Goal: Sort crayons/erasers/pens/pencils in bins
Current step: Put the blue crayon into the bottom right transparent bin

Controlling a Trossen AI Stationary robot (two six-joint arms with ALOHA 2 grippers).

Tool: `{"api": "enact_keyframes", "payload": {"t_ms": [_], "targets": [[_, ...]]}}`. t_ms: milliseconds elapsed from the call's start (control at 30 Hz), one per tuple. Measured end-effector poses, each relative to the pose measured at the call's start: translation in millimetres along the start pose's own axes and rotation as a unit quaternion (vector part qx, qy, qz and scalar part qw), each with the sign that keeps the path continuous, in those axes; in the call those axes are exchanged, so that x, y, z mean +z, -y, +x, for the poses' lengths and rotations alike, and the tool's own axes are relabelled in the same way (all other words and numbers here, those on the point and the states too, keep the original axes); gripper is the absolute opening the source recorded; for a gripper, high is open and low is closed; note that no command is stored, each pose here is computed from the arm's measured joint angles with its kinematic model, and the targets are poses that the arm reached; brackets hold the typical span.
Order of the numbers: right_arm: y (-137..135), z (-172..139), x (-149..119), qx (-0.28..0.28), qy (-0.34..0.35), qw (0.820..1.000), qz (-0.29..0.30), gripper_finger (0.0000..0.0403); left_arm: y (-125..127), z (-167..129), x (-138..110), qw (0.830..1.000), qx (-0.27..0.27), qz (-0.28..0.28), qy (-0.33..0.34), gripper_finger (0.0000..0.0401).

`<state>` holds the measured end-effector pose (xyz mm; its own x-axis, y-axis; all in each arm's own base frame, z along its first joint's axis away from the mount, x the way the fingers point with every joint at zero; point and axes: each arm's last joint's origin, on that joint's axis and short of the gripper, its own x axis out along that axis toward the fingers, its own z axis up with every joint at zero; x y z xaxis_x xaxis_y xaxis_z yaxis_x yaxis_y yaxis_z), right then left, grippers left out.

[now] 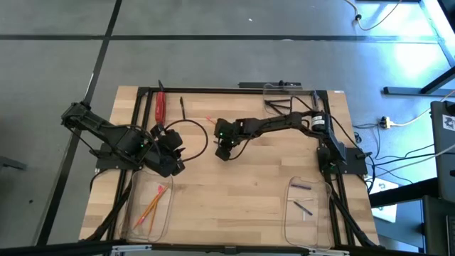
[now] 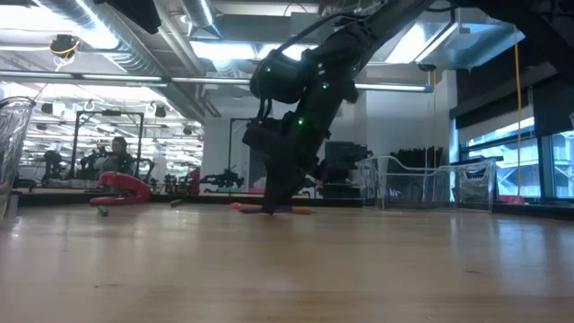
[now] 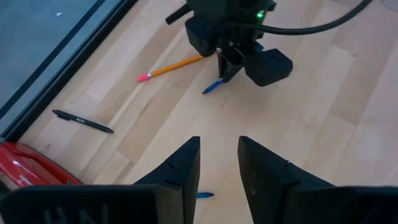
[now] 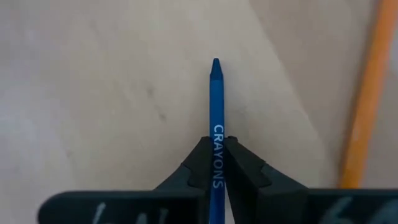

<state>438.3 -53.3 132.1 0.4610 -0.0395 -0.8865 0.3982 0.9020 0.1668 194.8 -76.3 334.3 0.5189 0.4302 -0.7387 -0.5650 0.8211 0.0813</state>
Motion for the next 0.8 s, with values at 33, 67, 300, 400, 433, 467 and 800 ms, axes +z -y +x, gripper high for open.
{"api": "enact_keyframes", "payload": {"t_ms": [33, 67, 300, 400, 433, 467, 800], "targets": [[-2.1, 0.0, -0.8, 0.001, -0.001, 1.000, -0.001, 0.0034, 0.0, 0.0, 0.0, 1.000, 0.000, 0.000, 0.000, 0.0102], [-4.4, -0.1, -1.6, 0.003, -0.002, 1.000, -0.001, 0.0034, 0.1, 0.0, 0.0, 1.000, 0.000, 0.000, 0.000, 0.0102], [-18.2, -4.5, -6.3, 0.030, -0.014, 0.999, -0.003, 0.0034, 0.0, 0.0, 0.0, 1.000, 0.000, 0.000, 0.000, 0.0102], [-22.6, -15.4, -6.0, 0.037, -0.016, 0.999, -0.007, 0.0035, 0.0, 0.0, 0.0, 1.000, 0.000, 0.000, 0.000, 0.0102], [-23.6, -19.8, -4.9, 0.039, -0.013, 0.999, -0.008, 0.0035, 0.0, 0.0, 0.0, 1.000, 0.000, 0.000, 0.000, 0.0102], [-24.4, -24.7, -4.0, 0.040, -0.011, 0.999, -0.008, 0.0035, 0.0, 0.0, 0.0, 1.000, 0.000, 0.000, 0.000, 0.0102], [-37.7, -78.7, -2.0, 0.030, 0.015, 0.999, -0.024, 0.0035, 0.0, 0.0, -0.1, 1.000, 0.000, 0.000, 0.000, 0.0102]]}}
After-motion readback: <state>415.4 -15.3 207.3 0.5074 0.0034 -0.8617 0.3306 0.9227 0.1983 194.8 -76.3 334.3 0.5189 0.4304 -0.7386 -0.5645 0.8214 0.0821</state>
